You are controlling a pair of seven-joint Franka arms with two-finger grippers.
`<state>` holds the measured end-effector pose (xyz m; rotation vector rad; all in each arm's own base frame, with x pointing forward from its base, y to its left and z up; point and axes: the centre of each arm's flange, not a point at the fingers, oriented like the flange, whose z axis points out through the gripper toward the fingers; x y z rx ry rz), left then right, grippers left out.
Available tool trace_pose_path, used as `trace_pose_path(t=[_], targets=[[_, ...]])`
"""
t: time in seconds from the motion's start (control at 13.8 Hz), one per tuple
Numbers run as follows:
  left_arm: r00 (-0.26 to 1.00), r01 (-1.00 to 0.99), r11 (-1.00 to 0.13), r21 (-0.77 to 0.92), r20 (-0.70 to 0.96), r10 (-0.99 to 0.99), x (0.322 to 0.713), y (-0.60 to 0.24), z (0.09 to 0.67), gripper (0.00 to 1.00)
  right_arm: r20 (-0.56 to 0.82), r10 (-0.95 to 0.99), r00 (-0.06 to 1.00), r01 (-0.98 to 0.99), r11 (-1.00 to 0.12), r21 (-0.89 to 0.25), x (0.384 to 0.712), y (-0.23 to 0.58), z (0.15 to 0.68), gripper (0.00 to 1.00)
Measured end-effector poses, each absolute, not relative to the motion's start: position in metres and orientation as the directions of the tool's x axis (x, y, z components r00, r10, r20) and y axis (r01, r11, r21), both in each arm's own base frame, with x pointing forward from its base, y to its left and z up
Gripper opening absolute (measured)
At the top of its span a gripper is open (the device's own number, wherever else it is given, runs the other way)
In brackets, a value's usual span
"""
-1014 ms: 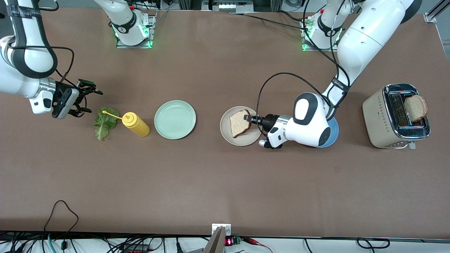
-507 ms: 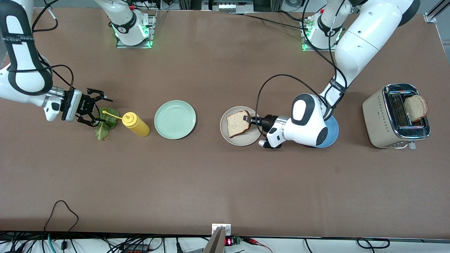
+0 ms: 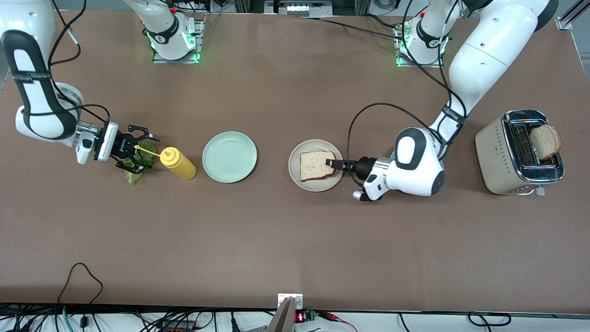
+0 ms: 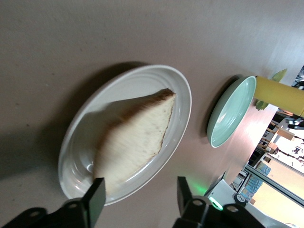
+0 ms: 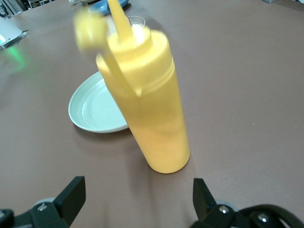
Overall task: Make sandwich in beige plate with both arms
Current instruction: 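Lay the bread on the beige plate while the right gripper reaches the bottle, then grasp the yellow bottle with the right gripper and lift it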
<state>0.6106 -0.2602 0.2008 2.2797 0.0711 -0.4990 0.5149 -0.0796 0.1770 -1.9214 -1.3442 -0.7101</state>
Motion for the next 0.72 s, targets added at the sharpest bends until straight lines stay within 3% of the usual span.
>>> trace_pose_path(t=[0.22, 0.43, 0.72], targets=[[0.937, 0.161, -0.692, 0.703, -0.33, -0.117, 0.615, -0.259, 0.24, 1.0, 0.777, 0.555, 0.297, 0.953, -0.228, -0.202, 0.517, -0.077, 0.156, 1.0], [0.944, 0.101, -0.747, 0.657, -0.3, -0.137, 0.617, -0.239, 0.295, 1.0, 0.84, 0.487, 0.24, 0.969, -0.166, -0.18, 0.528, -0.064, 0.153, 1.0], [0.946, 0.009, -0.9, 0.436, -0.296, -0.135, 0.615, -0.153, 0.367, 1.0, 0.915, 0.358, 0.186, 0.982, -0.108, -0.157, 0.53, -0.052, 0.145, 1.0]])
